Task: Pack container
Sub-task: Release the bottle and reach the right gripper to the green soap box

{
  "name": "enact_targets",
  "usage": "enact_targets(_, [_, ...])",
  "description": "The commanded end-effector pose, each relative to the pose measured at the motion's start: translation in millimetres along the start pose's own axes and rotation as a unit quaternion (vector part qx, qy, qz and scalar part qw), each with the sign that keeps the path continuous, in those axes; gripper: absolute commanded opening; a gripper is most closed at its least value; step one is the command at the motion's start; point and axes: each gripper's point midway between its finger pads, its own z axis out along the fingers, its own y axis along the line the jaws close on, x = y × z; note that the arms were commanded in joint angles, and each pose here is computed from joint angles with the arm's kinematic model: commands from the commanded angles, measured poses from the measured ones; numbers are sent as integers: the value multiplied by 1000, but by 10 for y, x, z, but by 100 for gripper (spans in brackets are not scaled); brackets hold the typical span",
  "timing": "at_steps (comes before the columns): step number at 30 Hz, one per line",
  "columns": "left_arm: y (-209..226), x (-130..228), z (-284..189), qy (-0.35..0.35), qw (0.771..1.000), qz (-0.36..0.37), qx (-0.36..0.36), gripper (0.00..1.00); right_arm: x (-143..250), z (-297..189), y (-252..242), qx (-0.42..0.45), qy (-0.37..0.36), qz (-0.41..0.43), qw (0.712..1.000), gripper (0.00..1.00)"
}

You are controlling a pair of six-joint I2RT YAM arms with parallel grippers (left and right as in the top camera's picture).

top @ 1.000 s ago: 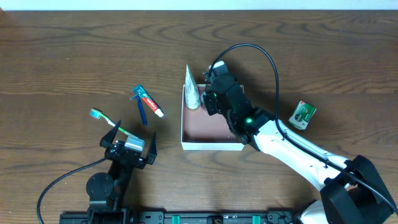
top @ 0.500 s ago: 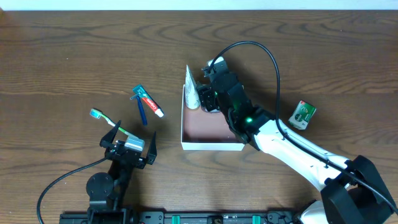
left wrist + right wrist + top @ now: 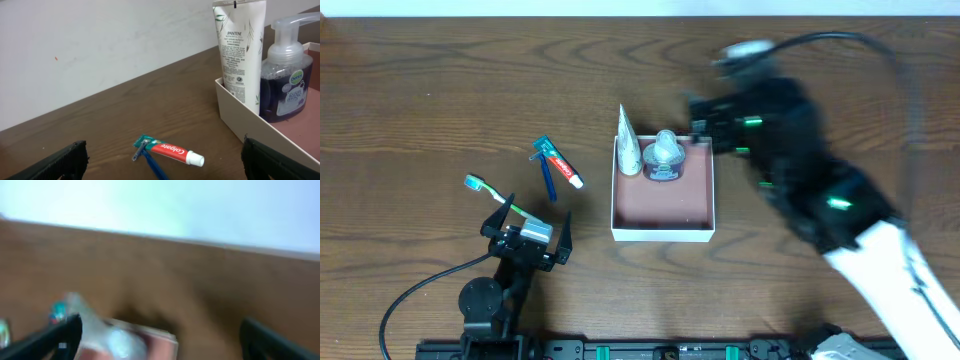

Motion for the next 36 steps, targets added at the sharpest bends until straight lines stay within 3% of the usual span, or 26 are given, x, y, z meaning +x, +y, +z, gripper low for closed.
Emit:
enact_targets(1, [-44,166,11,24,1000,-9,8,98,296,56,-621,91,60,114,987,99])
enact_targets(7, [-44,166,11,24,1000,-9,8,98,977,-8,-1426,216,179,208,937,99])
enact_targets(16, [-45,166,11,24,1000,-9,8,98,1903,320,-1956,295,282,283,868,99])
enact_targets(24, [-44,166,11,24,1000,-9,8,98,2506,695,-2023,292,328,302,847,99])
enact_targets(36, [-44,166,11,24,1000,-9,8,98,2752,1107,-2118,295,327,309,843,98])
